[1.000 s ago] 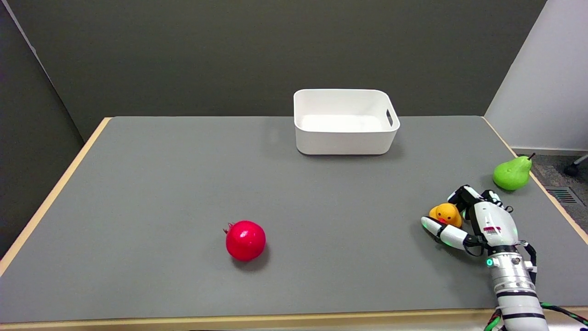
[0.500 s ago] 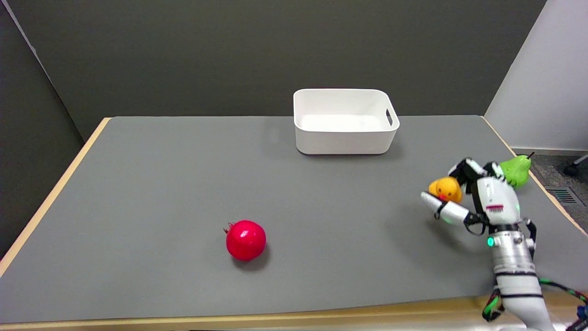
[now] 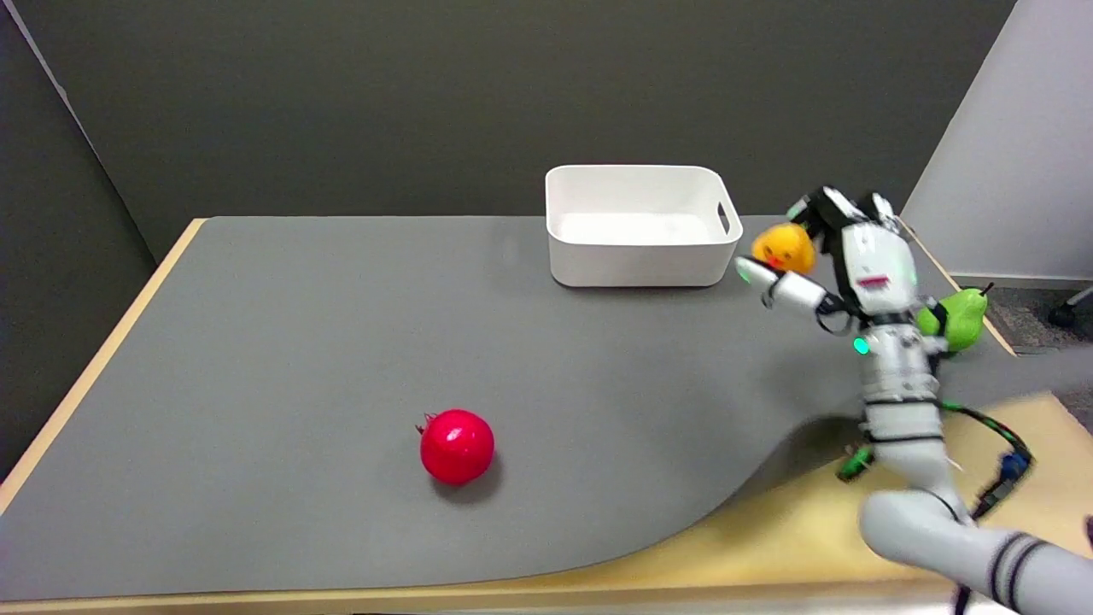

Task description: Pick up the yellow duck.

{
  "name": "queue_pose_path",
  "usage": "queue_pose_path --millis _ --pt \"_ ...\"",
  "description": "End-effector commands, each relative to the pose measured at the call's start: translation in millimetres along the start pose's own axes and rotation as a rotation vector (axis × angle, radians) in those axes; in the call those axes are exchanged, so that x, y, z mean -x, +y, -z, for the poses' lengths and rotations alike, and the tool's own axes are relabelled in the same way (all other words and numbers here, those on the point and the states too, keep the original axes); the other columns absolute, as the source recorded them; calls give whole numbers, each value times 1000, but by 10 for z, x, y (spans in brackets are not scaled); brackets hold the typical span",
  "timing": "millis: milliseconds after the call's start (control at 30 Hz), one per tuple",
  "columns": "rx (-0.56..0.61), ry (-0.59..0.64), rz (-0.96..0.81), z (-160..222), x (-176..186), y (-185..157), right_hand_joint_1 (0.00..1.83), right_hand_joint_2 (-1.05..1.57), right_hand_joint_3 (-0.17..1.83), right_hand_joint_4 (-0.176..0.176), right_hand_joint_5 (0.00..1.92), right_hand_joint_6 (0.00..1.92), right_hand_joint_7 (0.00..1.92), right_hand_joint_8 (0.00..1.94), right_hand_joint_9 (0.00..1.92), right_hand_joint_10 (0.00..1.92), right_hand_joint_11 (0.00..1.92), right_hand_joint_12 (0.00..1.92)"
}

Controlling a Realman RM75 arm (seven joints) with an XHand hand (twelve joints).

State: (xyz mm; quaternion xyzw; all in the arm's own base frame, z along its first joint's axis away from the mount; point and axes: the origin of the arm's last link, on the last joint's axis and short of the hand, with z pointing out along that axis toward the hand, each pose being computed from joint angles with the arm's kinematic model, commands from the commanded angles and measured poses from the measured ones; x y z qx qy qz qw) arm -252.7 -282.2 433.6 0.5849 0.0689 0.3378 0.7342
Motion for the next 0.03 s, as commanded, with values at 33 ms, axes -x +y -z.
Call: queue_pose_path --millis 33 --pt "-96 58 -99 -1109 378 -1237 1164 1288 115 -176 501 1445 698 1782 729 1891 141 1921"
